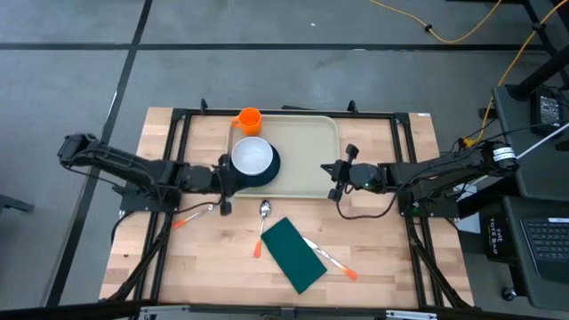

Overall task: Set up tray
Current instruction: Put the green table napkin on the brown serving tray to the right of the green plate

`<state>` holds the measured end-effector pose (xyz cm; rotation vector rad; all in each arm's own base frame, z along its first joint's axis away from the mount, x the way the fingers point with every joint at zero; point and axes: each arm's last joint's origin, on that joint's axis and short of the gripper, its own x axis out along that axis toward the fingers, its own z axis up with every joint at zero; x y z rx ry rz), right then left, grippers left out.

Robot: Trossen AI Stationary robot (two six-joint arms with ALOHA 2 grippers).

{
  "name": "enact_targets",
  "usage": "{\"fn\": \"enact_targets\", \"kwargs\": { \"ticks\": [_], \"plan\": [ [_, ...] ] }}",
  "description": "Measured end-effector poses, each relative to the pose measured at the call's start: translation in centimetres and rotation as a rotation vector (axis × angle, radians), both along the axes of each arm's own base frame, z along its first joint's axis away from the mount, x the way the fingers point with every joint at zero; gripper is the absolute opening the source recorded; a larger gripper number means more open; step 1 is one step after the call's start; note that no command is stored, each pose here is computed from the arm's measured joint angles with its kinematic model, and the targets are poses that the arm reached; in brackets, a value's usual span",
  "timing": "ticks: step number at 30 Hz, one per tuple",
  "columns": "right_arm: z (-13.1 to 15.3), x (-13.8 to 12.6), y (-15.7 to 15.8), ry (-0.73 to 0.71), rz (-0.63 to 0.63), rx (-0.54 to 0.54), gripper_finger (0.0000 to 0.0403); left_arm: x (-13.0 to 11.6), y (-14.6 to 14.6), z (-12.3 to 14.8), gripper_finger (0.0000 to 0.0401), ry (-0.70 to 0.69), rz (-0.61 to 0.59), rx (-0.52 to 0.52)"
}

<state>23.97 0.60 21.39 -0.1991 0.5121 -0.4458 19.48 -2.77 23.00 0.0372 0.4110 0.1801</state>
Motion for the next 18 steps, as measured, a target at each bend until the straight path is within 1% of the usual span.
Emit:
{"fn": "enact_targets", "kwargs": {
  "ticks": [2,5,12,14,18],
  "plan": [
    [0.0,0.0,0.0,0.005,0.009,-0.007,0.0012,0.0,-0.4,0.2,0.0002,-0.020,-0.005,0.023],
    [-0.1,0.0,0.7,0.028,0.089,-0.020,0.0012,0.0,-1.1,0.5,0.0003,-0.047,-0.021,0.049],
    [-0.1,-0.2,2.5,0.105,0.246,-0.166,0.0012,-0.1,-1.7,0.8,0.0003,-0.089,0.008,0.069],
    [-0.1,-0.2,2.6,0.115,0.264,-0.187,0.0012,-0.1,-1.6,0.9,0.0003,-0.098,0.034,0.077],
    [-0.1,-0.2,2.6,0.114,0.264,-0.186,0.0012,0.1,-1.6,1.3,0.0002,-0.142,0.064,0.089]
  ]
}}
